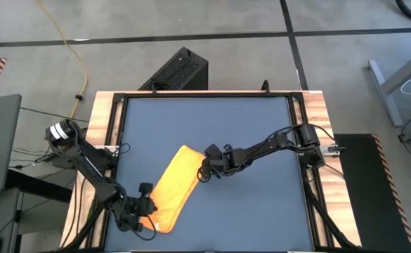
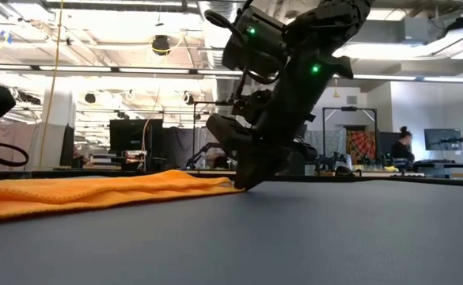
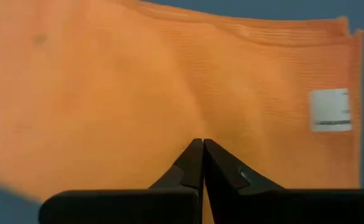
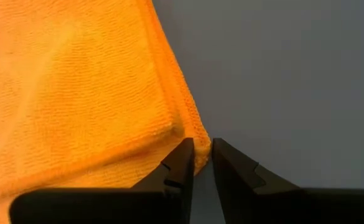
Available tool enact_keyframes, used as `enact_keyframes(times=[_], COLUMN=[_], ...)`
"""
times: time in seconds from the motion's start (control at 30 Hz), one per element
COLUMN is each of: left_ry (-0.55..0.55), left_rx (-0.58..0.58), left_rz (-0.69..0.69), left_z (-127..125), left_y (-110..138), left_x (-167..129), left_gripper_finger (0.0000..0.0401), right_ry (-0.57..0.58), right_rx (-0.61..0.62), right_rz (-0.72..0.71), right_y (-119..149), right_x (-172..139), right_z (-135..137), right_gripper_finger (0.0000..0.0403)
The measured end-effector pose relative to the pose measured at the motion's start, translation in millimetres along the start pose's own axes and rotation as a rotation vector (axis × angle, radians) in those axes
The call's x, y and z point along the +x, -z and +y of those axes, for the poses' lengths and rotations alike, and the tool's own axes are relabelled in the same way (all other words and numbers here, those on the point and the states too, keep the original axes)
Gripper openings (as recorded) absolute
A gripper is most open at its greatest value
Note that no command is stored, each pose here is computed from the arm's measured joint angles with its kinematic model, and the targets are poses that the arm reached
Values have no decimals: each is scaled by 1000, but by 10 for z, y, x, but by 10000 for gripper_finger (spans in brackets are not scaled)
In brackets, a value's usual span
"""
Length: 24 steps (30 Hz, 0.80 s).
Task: Roll towel
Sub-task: Roll the yellow microfiber cloth on the table
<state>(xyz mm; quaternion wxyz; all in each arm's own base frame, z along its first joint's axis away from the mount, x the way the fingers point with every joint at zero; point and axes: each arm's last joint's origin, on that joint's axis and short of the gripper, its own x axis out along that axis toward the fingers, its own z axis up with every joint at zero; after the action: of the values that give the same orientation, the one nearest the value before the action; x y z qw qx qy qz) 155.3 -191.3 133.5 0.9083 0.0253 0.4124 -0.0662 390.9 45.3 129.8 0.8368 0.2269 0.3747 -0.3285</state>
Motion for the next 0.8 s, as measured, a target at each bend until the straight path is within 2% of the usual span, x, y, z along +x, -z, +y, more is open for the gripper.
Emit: enact_keyframes(times=[0.2, 0.37, 0.5, 0.67, 0.8], left_ry=[-34, -75, -86, 4, 65], left_rx=[19, 46, 2, -45, -29], left_rz=[22, 71, 9, -96, -92], left_z=[110, 244, 303, 172, -15], left_y=[-21, -5, -61, -144, -81], left_x=[-180, -360, -487, -492, -360], left_gripper_finger=[0, 0, 0, 0, 0], right_ry=[-51, -38, -34, 6, -1], right_rx=[-104, -201, -289, -319, -319], right_rz=[-28, -20, -30, 9, 1], right_y=[-159, -345, -449, -425, -420], right_x=[-113, -253, -337, -336, -305], right_z=[180, 285, 335, 286, 301], right_gripper_finger=[86, 86, 86, 86, 86])
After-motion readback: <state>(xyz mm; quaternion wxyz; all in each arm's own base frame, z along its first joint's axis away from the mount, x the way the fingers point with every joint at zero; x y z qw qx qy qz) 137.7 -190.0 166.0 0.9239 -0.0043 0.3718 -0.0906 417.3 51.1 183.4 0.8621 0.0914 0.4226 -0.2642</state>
